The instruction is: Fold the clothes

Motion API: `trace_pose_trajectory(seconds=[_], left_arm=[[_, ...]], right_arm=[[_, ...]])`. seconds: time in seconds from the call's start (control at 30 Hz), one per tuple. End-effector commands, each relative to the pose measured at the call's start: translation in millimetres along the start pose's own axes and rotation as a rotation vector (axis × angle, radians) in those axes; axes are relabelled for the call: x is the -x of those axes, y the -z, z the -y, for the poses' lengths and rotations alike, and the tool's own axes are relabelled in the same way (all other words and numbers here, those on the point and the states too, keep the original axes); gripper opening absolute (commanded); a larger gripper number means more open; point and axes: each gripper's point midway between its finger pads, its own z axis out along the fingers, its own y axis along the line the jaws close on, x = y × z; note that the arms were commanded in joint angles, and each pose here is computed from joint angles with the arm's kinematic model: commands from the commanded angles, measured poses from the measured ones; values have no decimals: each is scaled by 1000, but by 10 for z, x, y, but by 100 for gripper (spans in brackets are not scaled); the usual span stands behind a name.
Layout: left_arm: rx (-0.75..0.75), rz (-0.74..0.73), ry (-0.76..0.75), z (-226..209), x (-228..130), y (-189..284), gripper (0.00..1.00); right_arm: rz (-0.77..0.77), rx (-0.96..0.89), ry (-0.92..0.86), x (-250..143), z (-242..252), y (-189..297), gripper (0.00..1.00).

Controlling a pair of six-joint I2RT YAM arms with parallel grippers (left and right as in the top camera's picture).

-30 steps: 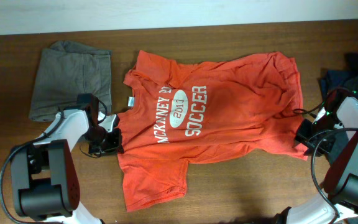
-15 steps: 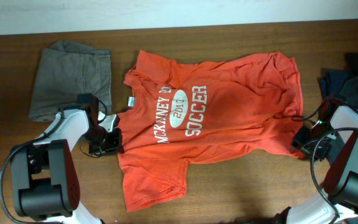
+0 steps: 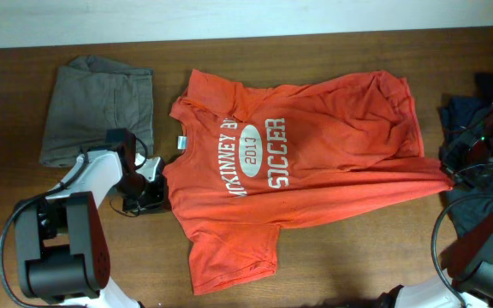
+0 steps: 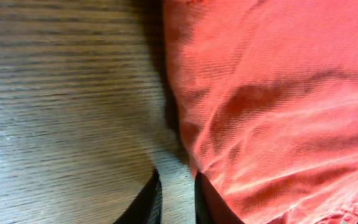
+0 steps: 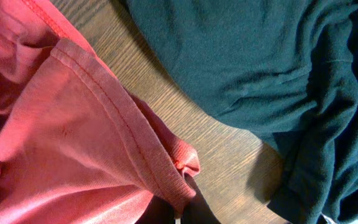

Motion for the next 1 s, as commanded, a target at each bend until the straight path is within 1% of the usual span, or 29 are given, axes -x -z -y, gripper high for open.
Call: trace_pose_trajectory(seconds=[0.0, 0.03, 0.1, 0.2, 0.3, 0.37, 0.4, 0.43, 0.47, 0.5, 0.53, 0.57, 0.6, 0.73, 0.83, 0.9, 0.97], left_arm=[[20, -64, 26, -57, -134, -91, 29], [19, -77, 28, -46, -151, -58, 33], [17, -94, 13, -13, -146, 39, 37], [5, -120, -11, 72, -159, 232, 37], [-59, -97, -60, 243, -178, 411, 37], [-86, -52, -80, 359, -192, 554, 38], [-95, -31, -90, 405, -207, 626, 38], [-104, -16, -99, 453, -232, 684, 39], [-124, -5, -117, 550, -299, 743, 42], [-132, -7, -133, 616, -366, 760, 46], [-129, -15, -139, 660, -430, 745, 50], [-126, -35, -120, 701, -506, 691, 56], [-120, -75, -88, 732, -612, 573, 59], [-127, -179, -20, 786, -940, 198, 58], [-102, -267, 70, 728, -1250, -37, 57], [-95, -298, 88, 705, -1361, -98, 57], [-81, -273, 92, 657, -1336, -178, 57]], right_arm=[[19, -6, 7, 35, 27, 50, 4], [16, 6, 7, 30, 6, 49, 5], [8, 34, 8, 16, -42, 48, 6], [6, 47, 8, 16, -65, 43, 7], [1, 48, 8, 8, -68, 38, 8], [-8, 47, 8, -17, -64, 32, 14], [-14, 48, 8, -30, -66, 28, 19], [-20, 50, 9, -45, -68, 23, 27], [-23, 50, 9, -53, -67, 23, 39], [-23, 51, 9, -53, -69, 24, 45], [-25, 56, 9, -57, -78, 24, 48], [-28, 67, 9, -62, -97, 24, 49], [-30, 75, 9, -66, -110, 26, 50], [-36, 72, 9, -79, -104, 27, 50], [-43, 70, 10, -97, -99, 27, 50], [-43, 70, 11, -97, -99, 27, 50], [-43, 70, 11, -97, -99, 26, 50]])
